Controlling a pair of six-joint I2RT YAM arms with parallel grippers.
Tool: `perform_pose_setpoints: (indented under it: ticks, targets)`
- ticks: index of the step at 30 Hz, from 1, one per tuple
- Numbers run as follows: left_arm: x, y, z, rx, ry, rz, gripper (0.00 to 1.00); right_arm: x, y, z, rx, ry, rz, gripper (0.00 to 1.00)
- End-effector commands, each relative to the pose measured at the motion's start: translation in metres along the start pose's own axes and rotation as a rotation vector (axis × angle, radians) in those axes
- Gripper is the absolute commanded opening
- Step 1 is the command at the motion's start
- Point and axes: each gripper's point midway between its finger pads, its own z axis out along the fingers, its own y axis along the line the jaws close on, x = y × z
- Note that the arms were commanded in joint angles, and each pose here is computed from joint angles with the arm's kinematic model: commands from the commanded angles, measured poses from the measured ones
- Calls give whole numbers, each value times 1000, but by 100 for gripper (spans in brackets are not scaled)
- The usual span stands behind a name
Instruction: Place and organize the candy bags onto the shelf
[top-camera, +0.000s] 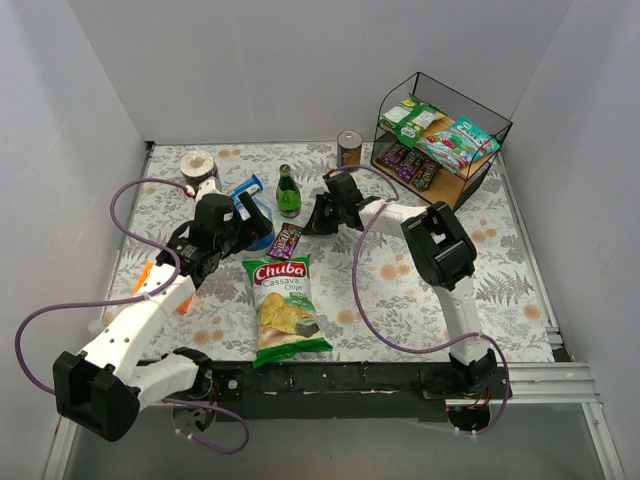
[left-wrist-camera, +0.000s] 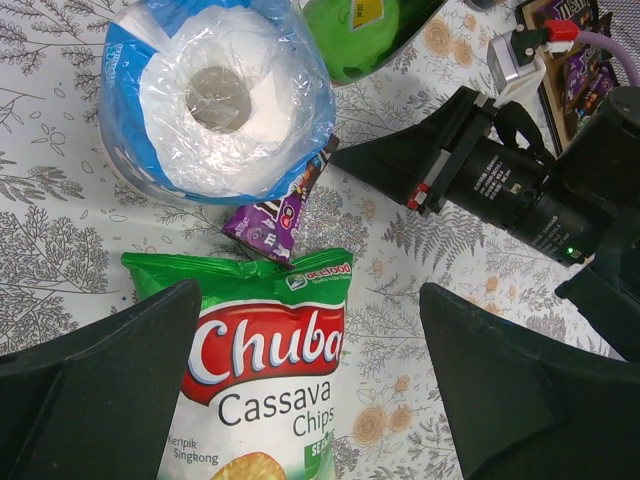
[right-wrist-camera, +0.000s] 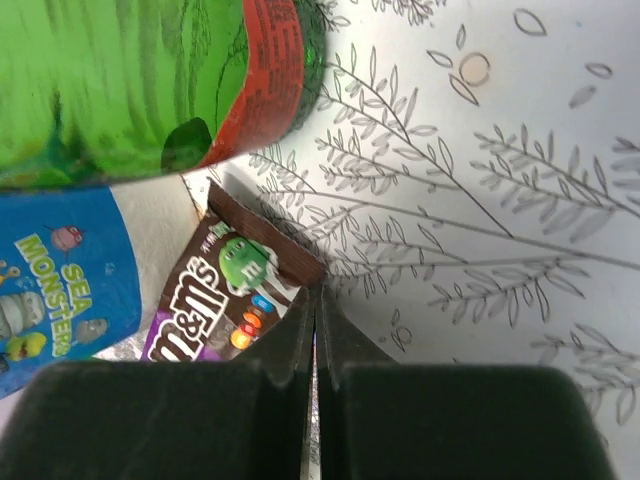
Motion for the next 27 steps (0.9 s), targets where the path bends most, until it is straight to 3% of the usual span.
perform_pose_setpoints:
  ticks: [1,8,9,10,13,19,27]
  targets:
    - [-16,-8,-12,24,-48,1,91,10,-33,-15,132,-5,-40,1]
    - [-16,-8,-11,24,-51,0,92,0,-7,-32,88,-67,-134,1]
    - [-16,-9,-10,24,-48,2,92,0,4,-30,69,-71,-161,4]
    - [-16,-8,-9,22,-48,2,92,0,9,-29,56,-75,-191,25]
    - [-18,-10,-9,22,-51,2,92,0,28,-26,34,-92,-240,45]
    - [-19,-9,-12,14,-54,3,92,-12,60,-21,-61,-152,-274,51]
    - [-22,-7,-15,0,-60,6,93,-1,31,9,161,-65,-381,66]
